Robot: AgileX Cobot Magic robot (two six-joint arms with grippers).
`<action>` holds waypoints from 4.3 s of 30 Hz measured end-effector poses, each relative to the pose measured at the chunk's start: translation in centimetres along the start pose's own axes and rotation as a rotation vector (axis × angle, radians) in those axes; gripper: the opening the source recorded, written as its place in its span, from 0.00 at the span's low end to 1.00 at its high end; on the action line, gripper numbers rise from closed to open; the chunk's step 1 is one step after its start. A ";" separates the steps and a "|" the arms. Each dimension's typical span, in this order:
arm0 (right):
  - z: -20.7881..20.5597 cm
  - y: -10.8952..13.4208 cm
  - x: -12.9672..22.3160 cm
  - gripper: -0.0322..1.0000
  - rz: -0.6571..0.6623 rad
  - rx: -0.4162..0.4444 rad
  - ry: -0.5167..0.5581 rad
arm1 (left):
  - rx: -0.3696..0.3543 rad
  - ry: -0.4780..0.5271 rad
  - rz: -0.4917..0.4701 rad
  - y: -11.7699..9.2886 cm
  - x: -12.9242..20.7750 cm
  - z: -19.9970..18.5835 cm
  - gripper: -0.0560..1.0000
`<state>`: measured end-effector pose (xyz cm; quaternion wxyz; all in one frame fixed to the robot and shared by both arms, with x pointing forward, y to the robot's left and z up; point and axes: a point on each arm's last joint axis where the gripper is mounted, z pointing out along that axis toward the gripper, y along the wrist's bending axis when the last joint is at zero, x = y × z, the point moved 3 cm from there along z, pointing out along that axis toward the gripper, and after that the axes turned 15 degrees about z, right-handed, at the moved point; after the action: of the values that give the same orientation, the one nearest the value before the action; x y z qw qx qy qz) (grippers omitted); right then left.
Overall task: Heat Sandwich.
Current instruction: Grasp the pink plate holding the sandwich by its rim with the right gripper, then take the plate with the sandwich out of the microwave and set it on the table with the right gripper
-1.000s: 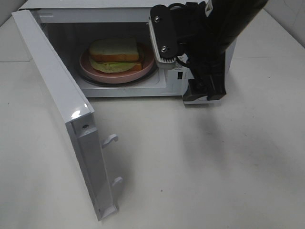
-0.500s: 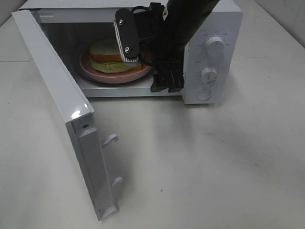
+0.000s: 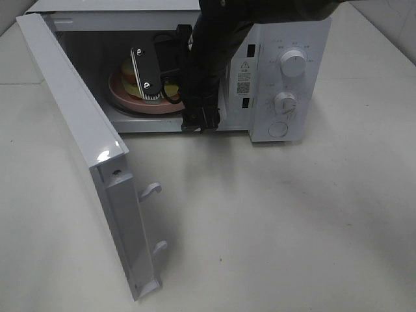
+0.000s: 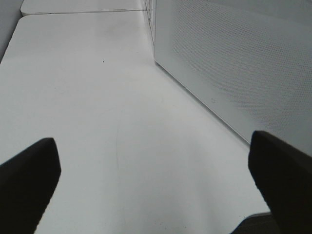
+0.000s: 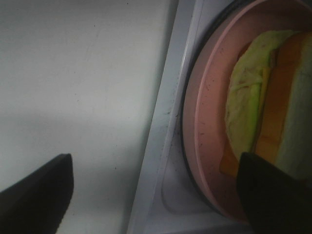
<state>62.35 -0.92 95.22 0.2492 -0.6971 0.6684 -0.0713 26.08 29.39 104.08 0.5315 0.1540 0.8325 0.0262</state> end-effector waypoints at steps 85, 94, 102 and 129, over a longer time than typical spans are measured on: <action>5.0 -1.6 0.8 0.10 -0.166 -0.023 0.046 | 0.000 0.000 0.000 0.0 0.0 0.0 0.99; 1.9 -0.6 1.2 0.10 -0.300 -0.009 0.006 | 0.000 0.000 0.000 0.0 0.0 0.0 0.99; -0.6 1.9 2.8 0.10 -0.370 -0.043 0.011 | 0.000 0.000 0.000 0.0 0.0 0.0 0.99; -9.5 10.2 7.4 0.10 -0.394 -0.091 -0.017 | 0.000 0.000 0.000 0.0 0.0 0.0 0.99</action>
<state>49.79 -10.25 97.18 0.2042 -0.8255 0.5196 -0.0826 26.08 29.39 104.08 0.5315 0.1540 0.8325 0.0262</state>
